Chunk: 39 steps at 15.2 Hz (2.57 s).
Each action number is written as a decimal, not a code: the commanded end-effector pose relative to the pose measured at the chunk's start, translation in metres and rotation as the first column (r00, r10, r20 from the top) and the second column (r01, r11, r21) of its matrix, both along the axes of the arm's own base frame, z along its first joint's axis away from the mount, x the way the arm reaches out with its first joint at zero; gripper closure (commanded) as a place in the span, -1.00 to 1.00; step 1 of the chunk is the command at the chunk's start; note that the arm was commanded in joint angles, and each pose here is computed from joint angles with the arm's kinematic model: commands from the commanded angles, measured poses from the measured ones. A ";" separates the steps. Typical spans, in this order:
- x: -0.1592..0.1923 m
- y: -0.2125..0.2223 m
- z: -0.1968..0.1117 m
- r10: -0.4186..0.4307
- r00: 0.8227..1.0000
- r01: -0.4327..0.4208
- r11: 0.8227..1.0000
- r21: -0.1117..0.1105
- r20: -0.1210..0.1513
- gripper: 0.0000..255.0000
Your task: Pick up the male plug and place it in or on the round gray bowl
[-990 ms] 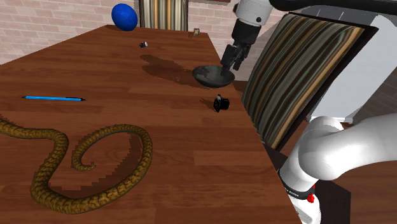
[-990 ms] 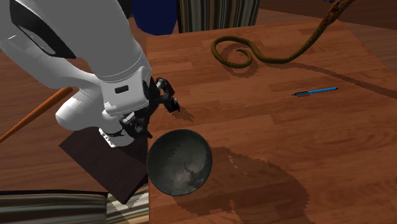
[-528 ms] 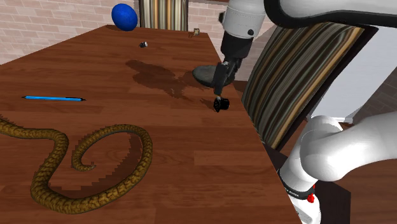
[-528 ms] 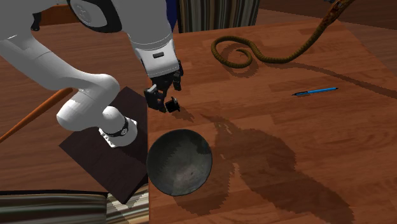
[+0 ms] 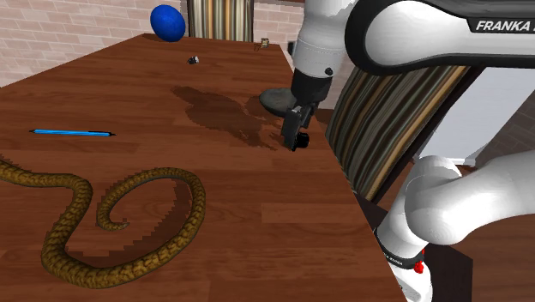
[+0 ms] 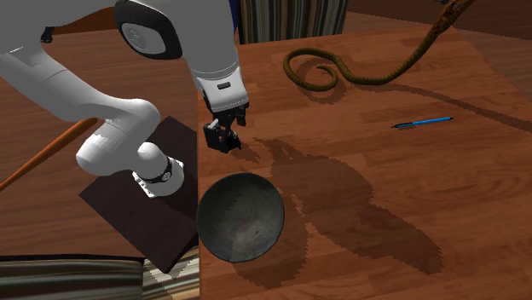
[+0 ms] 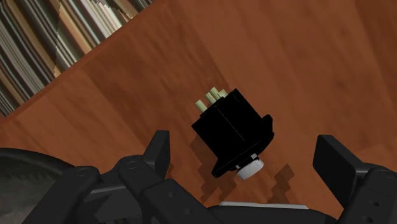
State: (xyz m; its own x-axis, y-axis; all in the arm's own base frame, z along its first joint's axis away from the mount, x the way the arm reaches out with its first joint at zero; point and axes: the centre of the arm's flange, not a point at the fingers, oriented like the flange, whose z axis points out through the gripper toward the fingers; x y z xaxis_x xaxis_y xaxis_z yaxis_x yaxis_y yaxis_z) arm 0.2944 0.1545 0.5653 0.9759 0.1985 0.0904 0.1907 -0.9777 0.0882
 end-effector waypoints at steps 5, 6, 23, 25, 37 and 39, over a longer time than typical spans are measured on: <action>0.002 -0.002 -0.007 0.000 1.000 0.000 1.000 0.000 0.000 -1.00; 0.002 -0.002 -0.007 0.000 1.000 0.000 1.000 0.000 0.000 -1.00; 0.002 -0.002 0.020 0.000 1.000 0.000 1.000 0.000 0.000 1.00; 0.002 -0.002 0.030 0.000 1.000 0.000 1.000 0.000 0.000 1.00; 0.002 -0.002 0.094 0.000 1.000 0.000 1.000 0.000 0.000 1.00; 0.002 -0.002 0.104 0.000 1.000 0.000 1.000 0.000 0.000 1.00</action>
State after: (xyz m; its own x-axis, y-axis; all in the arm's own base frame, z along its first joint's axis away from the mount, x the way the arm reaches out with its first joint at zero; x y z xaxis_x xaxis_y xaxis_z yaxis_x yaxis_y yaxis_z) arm 0.2963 0.1524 0.6639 0.9758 0.1986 0.0911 0.1908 -0.9777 0.0881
